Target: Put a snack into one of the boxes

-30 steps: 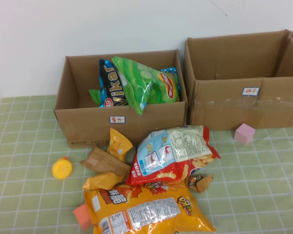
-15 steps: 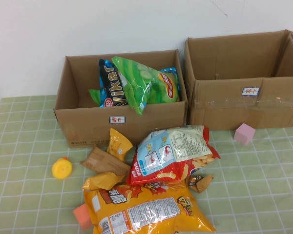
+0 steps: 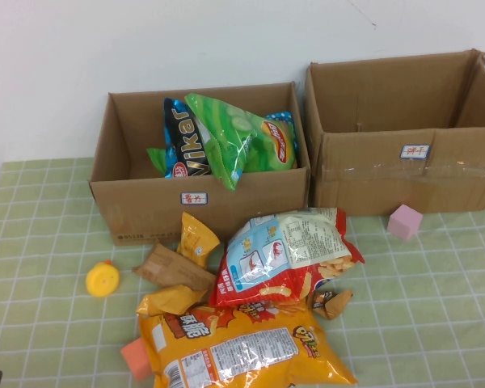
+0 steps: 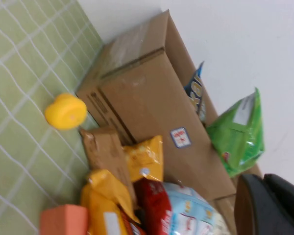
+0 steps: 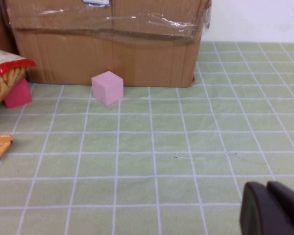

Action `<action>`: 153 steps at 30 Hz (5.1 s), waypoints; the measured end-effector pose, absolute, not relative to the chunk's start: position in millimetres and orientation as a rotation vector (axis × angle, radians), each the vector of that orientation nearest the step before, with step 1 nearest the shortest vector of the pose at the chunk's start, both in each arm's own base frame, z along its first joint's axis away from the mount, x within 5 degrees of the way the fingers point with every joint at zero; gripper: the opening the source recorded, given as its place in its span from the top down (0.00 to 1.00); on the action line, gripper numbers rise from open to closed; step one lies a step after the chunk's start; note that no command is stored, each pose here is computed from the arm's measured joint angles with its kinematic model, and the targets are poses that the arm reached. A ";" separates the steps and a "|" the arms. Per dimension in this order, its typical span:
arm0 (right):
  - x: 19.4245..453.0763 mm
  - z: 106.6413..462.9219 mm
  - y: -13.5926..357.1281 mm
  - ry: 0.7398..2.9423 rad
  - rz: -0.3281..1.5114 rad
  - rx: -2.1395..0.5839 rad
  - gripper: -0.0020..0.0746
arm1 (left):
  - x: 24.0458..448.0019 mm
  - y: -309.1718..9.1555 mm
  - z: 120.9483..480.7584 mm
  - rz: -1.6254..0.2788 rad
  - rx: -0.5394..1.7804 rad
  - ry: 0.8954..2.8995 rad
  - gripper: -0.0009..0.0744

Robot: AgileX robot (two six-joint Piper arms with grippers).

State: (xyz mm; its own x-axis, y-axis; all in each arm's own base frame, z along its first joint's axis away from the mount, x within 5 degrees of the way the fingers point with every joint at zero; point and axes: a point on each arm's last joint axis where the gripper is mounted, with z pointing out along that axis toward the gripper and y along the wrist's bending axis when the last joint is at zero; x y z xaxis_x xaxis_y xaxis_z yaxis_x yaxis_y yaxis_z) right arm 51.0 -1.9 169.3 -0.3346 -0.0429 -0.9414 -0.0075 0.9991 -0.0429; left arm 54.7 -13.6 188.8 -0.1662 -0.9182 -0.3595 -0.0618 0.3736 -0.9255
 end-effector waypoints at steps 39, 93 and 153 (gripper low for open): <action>51.0 169.3 -1.8 1.912 -0.034 -0.035 0.98 | 136.5 -116.6 269.5 -0.081 1.622 2.225 0.99; 51.0 169.3 -1.8 1.912 -0.033 -0.034 0.98 | 200.6 -244.8 110.3 0.530 1.412 2.267 0.21; 51.0 169.3 -1.7 1.912 -0.031 -0.033 0.98 | 381.5 -348.5 298.7 0.122 1.004 1.487 0.57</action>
